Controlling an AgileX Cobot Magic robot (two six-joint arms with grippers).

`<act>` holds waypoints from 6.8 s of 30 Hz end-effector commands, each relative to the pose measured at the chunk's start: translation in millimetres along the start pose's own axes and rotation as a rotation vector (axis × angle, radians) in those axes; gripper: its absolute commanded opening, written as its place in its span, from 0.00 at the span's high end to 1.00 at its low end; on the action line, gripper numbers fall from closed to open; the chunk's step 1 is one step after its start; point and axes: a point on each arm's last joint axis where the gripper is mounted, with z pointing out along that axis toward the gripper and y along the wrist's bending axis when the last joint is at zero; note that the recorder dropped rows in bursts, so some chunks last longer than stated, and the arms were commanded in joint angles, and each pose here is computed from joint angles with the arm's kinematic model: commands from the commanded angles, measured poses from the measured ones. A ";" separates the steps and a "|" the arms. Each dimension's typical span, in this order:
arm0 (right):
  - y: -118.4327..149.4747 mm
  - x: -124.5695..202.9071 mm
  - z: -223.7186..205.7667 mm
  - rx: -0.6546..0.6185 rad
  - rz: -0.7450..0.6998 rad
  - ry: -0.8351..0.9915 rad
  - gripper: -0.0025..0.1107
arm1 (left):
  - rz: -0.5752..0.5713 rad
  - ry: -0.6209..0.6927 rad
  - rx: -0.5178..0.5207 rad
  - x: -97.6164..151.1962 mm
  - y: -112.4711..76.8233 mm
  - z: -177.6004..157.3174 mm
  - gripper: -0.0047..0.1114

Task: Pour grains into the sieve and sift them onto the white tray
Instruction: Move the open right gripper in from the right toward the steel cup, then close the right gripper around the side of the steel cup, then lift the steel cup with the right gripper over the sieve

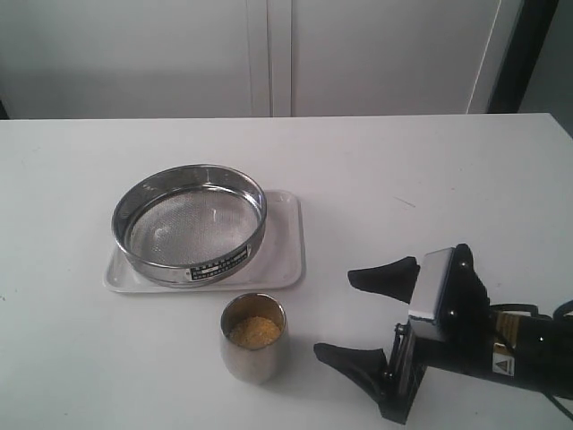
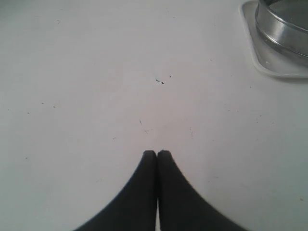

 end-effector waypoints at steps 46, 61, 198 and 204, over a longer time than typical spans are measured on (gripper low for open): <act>2.0 -1.1 51.4 -0.147 -0.180 0.026 0.21 | -0.013 0.016 0.004 3.8 -0.5 1.3 0.96; 10.6 1.1 64.3 -0.178 -0.212 0.120 0.21 | -0.013 0.016 0.004 3.8 -0.5 1.3 0.96; -33.8 -104.7 122.5 -0.027 0.099 -0.083 0.98 | -0.013 0.016 0.004 3.8 -0.5 1.3 0.96; -42.0 -107.4 127.2 0.005 0.113 -0.003 0.98 | -0.013 0.016 0.004 3.8 -0.5 1.3 0.96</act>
